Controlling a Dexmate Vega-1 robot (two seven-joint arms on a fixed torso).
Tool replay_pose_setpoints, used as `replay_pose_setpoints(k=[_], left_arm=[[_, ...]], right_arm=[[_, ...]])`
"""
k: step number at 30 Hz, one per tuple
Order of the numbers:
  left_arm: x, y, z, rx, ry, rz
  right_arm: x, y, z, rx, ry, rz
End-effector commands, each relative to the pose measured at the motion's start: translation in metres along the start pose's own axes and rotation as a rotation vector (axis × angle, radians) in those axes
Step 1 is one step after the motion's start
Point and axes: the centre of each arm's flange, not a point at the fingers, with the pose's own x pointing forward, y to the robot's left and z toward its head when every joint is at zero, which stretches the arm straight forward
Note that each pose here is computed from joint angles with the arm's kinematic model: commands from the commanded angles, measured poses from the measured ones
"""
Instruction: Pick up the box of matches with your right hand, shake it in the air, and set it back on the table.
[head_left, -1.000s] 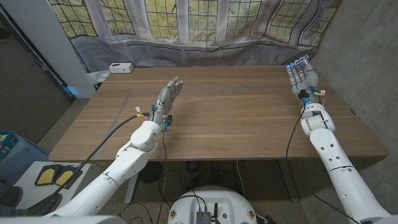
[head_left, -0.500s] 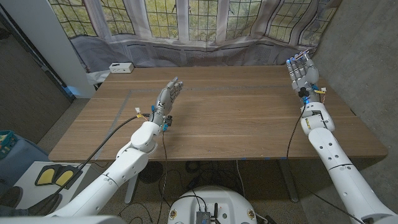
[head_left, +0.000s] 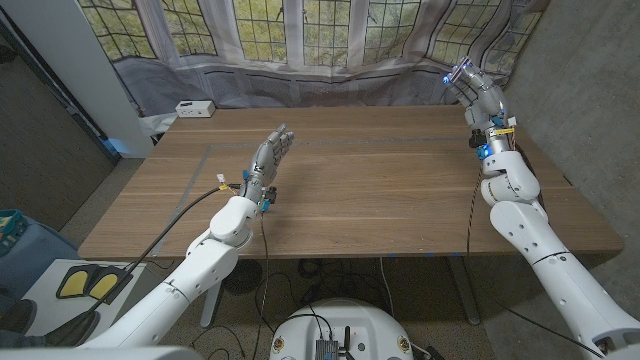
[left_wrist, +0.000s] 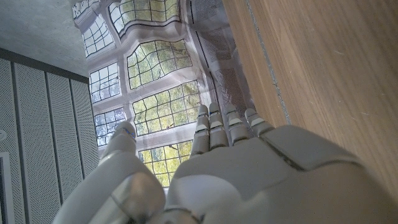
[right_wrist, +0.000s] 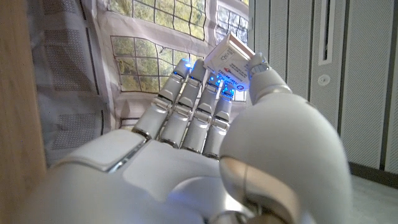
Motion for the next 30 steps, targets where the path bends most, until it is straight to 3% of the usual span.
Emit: replay_pose_setpoints(k=[1, 9, 16, 24, 30], left_arm=[[-0.005, 0.002, -0.001, 0.002, 0.006, 0.007], [-0.007, 0.003, 0.000, 0.004, 0.006, 0.009], [-0.009, 0.005, -0.001, 0.000, 0.006, 0.014], [-0.011, 0.009, -0.002, -0.003, 0.004, 0.028], [-0.010, 0.010, -0.003, -0.005, 0.004, 0.027]], right_arm=[[0.013, 0.045, 0.002, -0.221, 0.021, 0.221], [0.016, 0.074, 0.000, -0.552, -0.014, 0.322], [0.013, 0.097, -0.010, -0.814, -0.047, 0.440], [0.006, 0.115, -0.028, -1.050, -0.035, 0.591], [-0.007, 0.134, -0.052, -1.394, -0.015, 0.779]])
